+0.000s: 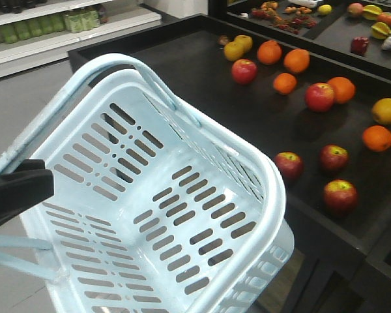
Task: Pick three apples into basket with both arms
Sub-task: 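Hold the basket in the left gripper while the base backs away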
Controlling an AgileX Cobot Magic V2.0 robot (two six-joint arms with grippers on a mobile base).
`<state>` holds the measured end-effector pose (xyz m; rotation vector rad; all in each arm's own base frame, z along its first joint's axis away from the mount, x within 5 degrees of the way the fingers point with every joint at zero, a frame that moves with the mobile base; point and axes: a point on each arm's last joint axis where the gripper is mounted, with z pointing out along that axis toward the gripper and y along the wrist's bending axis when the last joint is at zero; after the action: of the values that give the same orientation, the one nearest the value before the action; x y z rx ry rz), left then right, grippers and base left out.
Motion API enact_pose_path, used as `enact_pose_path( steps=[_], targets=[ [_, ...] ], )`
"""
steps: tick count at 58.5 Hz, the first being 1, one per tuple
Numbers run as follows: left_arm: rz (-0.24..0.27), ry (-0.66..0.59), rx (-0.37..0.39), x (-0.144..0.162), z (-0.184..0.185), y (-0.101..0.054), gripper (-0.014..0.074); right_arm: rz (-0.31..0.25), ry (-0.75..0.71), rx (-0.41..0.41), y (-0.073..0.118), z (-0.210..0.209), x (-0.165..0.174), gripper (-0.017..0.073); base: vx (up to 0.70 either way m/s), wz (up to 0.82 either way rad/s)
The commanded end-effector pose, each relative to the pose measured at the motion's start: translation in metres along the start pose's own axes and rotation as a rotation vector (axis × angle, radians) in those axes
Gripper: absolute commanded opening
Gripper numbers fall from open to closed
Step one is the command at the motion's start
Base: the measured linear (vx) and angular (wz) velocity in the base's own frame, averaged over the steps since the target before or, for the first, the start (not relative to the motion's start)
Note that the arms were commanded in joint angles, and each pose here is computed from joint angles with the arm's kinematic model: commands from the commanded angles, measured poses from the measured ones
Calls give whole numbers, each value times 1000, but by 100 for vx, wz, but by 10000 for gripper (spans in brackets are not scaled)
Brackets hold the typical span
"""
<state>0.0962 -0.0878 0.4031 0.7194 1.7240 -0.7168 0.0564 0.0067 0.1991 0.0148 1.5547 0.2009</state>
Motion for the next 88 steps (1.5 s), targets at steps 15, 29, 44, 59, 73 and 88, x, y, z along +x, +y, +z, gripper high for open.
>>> enact_pose_path(
  steps=[15,29,44,59,73,88],
  targets=[
    [-38,-111,-17,-16,-5,0,-6,-7,-74,-1,0,-1,-4,-5,-18,60],
    [-38,-111,-17,-16,-5,0,-6,-7,-74,-1,0,-1,-4,-5,-17,57],
    [-38,-111,-17,-16,-5,0,-6,-7,-74,-1,0,-1,-4,-5,-14,51],
    [-38,-111,-17,-16,-5,0,-6,-7,-74,-1,0,-1,-4,-5,-11,41],
    [-38,-111,-17,-16,-5,0,-6,-7,-74,-1,0,-1,-4,-5,-7,29],
    [-38,-111,-17,-16,-5,0,-6,-7,-74,-1,0,-1,-4,-5,-1,17]
  ],
)
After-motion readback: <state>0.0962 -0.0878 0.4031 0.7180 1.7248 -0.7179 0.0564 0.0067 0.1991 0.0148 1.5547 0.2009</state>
